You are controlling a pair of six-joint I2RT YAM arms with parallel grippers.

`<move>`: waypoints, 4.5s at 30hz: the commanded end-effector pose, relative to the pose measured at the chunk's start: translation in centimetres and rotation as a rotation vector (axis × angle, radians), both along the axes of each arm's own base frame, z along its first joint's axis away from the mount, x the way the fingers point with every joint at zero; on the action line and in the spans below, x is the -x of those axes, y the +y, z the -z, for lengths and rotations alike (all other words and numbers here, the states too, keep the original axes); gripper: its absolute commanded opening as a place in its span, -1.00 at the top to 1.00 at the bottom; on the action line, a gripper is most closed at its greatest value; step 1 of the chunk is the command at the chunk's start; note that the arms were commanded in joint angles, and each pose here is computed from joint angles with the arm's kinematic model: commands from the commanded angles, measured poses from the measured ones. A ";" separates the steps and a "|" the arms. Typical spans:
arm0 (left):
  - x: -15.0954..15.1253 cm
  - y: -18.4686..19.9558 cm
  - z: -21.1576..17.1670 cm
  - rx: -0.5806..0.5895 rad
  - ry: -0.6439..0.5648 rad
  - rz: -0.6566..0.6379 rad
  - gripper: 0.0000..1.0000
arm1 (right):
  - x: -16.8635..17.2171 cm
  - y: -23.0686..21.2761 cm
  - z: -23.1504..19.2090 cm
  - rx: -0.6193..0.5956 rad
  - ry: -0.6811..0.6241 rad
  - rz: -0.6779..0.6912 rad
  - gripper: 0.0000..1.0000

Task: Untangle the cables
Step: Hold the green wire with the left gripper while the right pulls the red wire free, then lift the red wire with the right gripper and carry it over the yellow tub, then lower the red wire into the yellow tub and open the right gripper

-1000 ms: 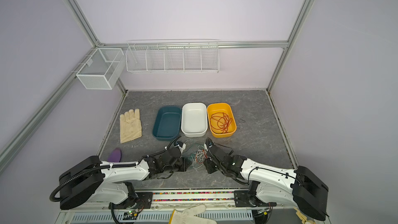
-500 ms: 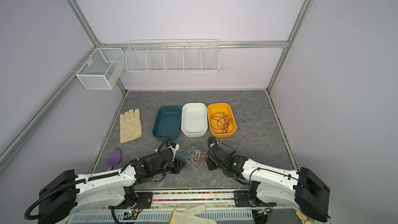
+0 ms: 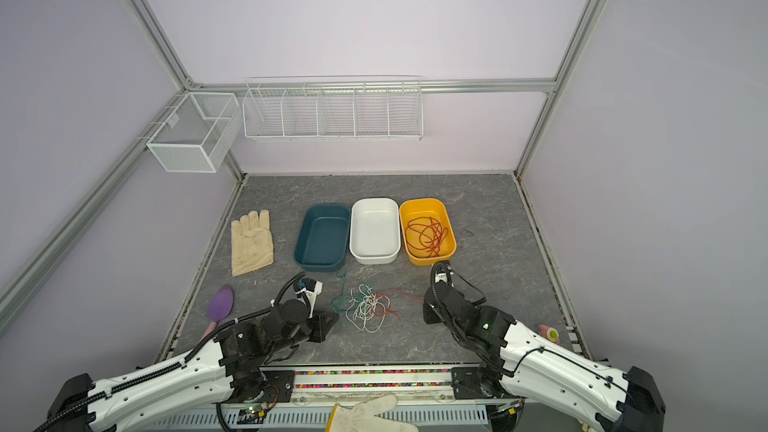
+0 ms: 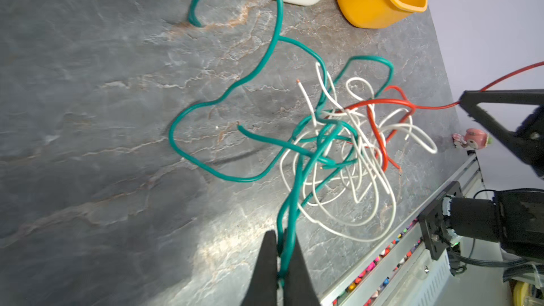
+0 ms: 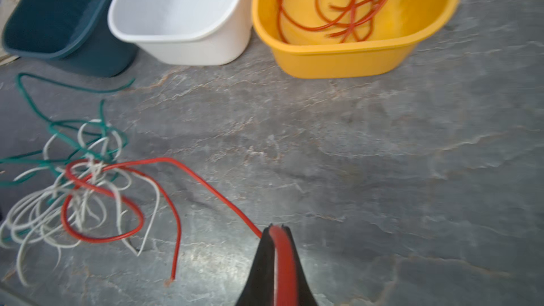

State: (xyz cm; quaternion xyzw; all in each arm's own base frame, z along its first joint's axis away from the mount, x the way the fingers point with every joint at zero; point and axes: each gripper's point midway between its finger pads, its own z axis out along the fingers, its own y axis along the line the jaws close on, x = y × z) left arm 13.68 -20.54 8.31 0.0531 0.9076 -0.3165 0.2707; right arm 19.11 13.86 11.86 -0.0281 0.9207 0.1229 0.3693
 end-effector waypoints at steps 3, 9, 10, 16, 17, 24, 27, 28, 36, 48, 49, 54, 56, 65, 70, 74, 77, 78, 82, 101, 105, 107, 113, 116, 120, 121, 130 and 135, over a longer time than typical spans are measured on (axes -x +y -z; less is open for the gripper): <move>-0.7 3.1 0.6 -0.094 -0.001 -0.072 1.00 | 0.4 -5.6 -2.5 0.058 0.003 0.168 0.88; -1.1 4.8 0.9 -0.142 -0.006 -0.115 1.00 | 0.3 -7.6 -5.7 0.033 -0.016 0.264 0.88; -1.1 4.8 0.9 -0.143 -0.006 -0.118 1.00 | 0.2 -8.1 -6.6 0.042 -0.031 0.283 0.88; -1.4 4.8 1.1 -0.152 -0.007 -0.125 1.00 | 0.0 -8.7 -12.3 0.013 -0.104 0.272 0.88; -1.4 4.7 1.1 -0.149 -0.007 -0.122 1.00 | 0.0 -8.3 -12.7 0.001 -0.104 0.256 0.88; -1.4 3.2 0.8 -0.104 -0.007 -0.079 1.00 | -0.4 -6.7 -16.0 -0.037 -0.138 0.172 0.89; -1.5 2.5 0.3 -0.085 -0.026 -0.044 1.00 | -0.8 -6.3 -17.3 -0.029 -0.157 0.149 0.88; -1.5 2.2 0.1 -0.078 -0.029 -0.033 1.00 | -1.0 -6.0 -17.8 -0.027 -0.160 0.139 0.89; -1.6 0.1 -0.1 -0.032 -0.036 0.032 1.00 | -3.6 -3.2 -20.7 -0.014 -0.164 0.060 0.88; -1.6 -2.4 -0.7 0.044 -0.021 0.076 1.00 | -10.4 -1.3 -22.5 -0.086 -0.119 0.068 0.88; -1.6 -2.5 -0.8 0.048 -0.023 0.077 1.00 | -11.1 -1.2 -22.2 -0.094 -0.106 0.072 0.88; -1.2 -3.3 -1.1 0.069 -0.025 0.091 1.00 | -13.6 -1.2 -20.0 -0.102 -0.038 0.098 0.88; -1.1 -3.6 -1.1 0.072 -0.028 0.098 1.00 | -14.4 -1.2 -19.2 -0.098 -0.015 0.104 0.88; -0.6 -6.1 -0.8 0.082 -0.021 0.149 1.00 | -17.8 -1.6 -16.5 -0.036 0.034 0.149 0.88; -0.5 -6.8 -0.9 0.099 -0.017 0.160 1.00 | -19.0 -2.9 -15.0 0.050 0.039 0.210 0.88; -0.5 -6.8 -1.0 0.102 -0.020 0.159 1.00 | -19.5 -4.0 -13.9 0.114 0.041 0.256 0.88; -0.4 -6.7 -0.9 0.100 -0.019 0.158 1.00 | -19.4 -4.8 -14.4 0.116 0.003 0.297 0.88; -0.4 -6.6 -0.7 0.098 -0.016 0.157 1.00 | -19.4 -4.9 -14.5 0.112 -0.010 0.301 0.88; -0.3 -6.6 -0.3 0.100 -0.012 0.154 1.00 | -19.5 -6.0 -14.4 0.159 -0.016 0.342 0.88; -0.2 -6.8 0.3 0.101 -0.003 0.162 1.00 | -20.6 -2.4 -8.0 0.238 0.130 0.232 0.88; -0.1 -6.7 0.4 0.100 -0.002 0.158 1.00 | -20.8 -1.1 -6.4 0.214 0.185 0.187 0.88; -0.2 -6.6 0.5 0.099 -0.003 0.156 1.00 | -20.8 -0.6 -5.4 0.213 0.212 0.175 0.88; -0.1 -6.6 0.4 0.106 -0.002 0.158 1.00 | -20.8 0.5 -2.0 0.192 0.293 0.150 0.88; 0.0 -6.6 0.5 0.106 0.000 0.161 1.00 | -20.8 1.0 0.0 0.188 0.339 0.136 0.88; 0.0 -6.6 0.5 0.106 0.000 0.159 1.00 | -20.7 1.8 2.2 0.174 0.392 0.110 0.88; 0.0 -6.5 0.6 0.104 0.000 0.159 1.00 | -20.7 1.9 2.7 0.172 0.403 0.107 0.88; 0.0 -6.3 0.7 0.100 -0.002 0.159 1.00 | -20.5 1.7 4.6 0.246 0.437 0.093 0.88; 0.1 -6.4 0.8 0.102 0.001 0.162 1.00 | -20.4 1.8 4.3 0.257 0.444 0.084 0.80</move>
